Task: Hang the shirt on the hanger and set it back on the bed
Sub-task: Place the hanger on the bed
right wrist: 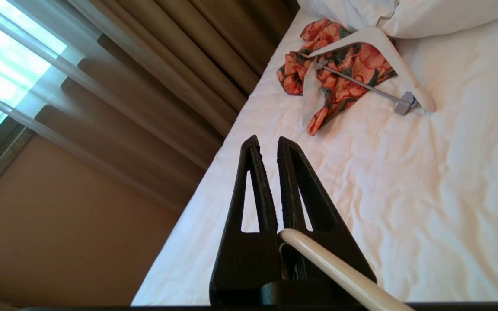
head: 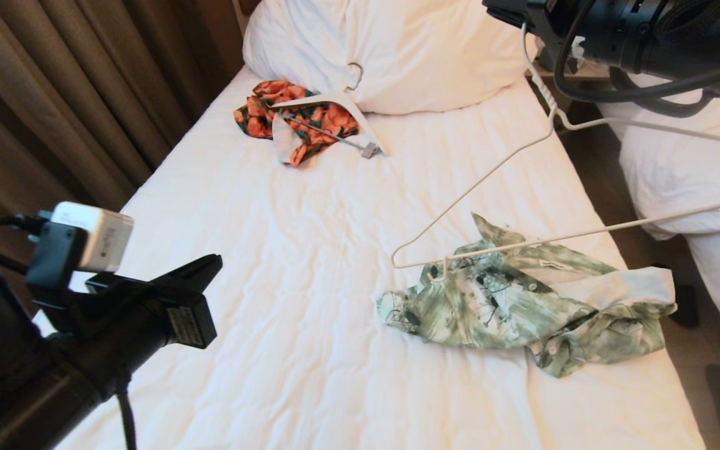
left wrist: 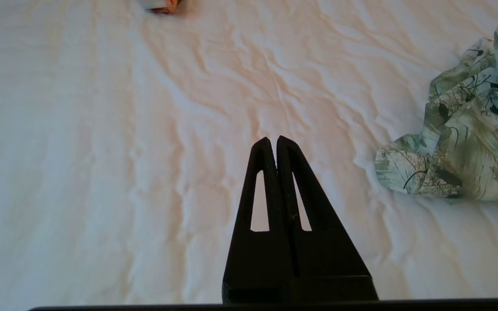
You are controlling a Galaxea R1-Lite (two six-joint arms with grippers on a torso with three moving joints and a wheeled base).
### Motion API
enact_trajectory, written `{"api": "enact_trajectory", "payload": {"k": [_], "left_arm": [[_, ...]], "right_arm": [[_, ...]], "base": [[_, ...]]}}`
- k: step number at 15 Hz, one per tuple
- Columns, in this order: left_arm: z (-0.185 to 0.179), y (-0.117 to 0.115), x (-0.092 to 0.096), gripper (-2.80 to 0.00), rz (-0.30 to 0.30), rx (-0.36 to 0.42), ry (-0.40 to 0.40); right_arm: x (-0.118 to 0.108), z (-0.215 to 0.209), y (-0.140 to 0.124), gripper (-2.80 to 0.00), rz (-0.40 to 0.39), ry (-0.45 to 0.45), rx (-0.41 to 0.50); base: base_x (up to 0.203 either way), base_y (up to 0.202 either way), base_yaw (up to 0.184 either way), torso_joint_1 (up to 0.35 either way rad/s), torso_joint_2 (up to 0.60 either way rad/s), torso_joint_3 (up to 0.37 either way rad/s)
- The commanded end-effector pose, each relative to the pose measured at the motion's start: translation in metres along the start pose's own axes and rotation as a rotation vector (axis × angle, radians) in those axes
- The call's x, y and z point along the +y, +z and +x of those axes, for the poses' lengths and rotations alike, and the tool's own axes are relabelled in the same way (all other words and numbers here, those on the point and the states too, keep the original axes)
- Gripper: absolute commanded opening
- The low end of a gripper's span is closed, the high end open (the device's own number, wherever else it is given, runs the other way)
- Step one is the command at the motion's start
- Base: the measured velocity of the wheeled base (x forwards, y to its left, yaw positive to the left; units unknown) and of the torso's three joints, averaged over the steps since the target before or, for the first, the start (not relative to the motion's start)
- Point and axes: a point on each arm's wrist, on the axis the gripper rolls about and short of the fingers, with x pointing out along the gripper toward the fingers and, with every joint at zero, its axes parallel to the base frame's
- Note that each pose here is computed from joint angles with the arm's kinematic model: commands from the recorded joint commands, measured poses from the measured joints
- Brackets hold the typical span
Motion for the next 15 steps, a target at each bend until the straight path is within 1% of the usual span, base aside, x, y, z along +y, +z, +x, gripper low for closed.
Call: {"api": "enact_trajectory", "payload": {"k": [1, 5, 8, 11, 12, 13, 15], "left_arm": [[-0.028, 0.017, 0.014, -2.8, -0.022, -0.054, 0.014], [-0.04, 0.022, 0.021, -2.8, -0.032, -0.068, 0.036], [-0.043, 0.03, 0.032, -2.8, -0.037, -0.105, 0.103], [-0.047, 0.042, 0.054, -2.8, -0.017, -0.137, 0.209], [-0.05, 0.044, 0.061, -2.8, -0.009, -0.138, 0.244], [-0.052, 0.045, 0.068, -2.8, -0.003, -0.136, 0.285], [-0.061, 0.041, 0.08, -2.8, 0.007, -0.134, 0.372]], "right_arm": [[-0.001, 0.001, -0.001, -2.8, 0.001, -0.003, 0.004], [-0.014, 0.015, -0.013, -2.8, -0.025, -0.03, 0.023], [-0.029, 0.044, -0.029, -2.8, -0.023, -0.047, 0.031], [-0.053, 0.072, -0.063, -2.8, -0.039, -0.063, 0.083], [-0.058, 0.079, -0.071, -2.8, -0.048, -0.049, 0.079], [-0.061, 0.083, -0.075, -2.8, -0.054, -0.033, 0.068], [-0.063, 0.084, -0.076, -2.8, -0.053, -0.031, 0.068]], "base": [[0.0, 0.0, 0.0, 0.0, 0.0, 0.0], [0.0, 0.0, 0.0, 0.0, 0.0, 0.0], [0.0, 0.0, 0.0, 0.0, 0.0, 0.0], [0.0, 0.0, 0.0, 0.0, 0.0, 0.0], [0.0, 0.0, 0.0, 0.0, 0.0, 0.0], [0.0, 0.0, 0.0, 0.0, 0.0, 0.0], [0.0, 0.0, 0.0, 0.0, 0.0, 0.0]]}}
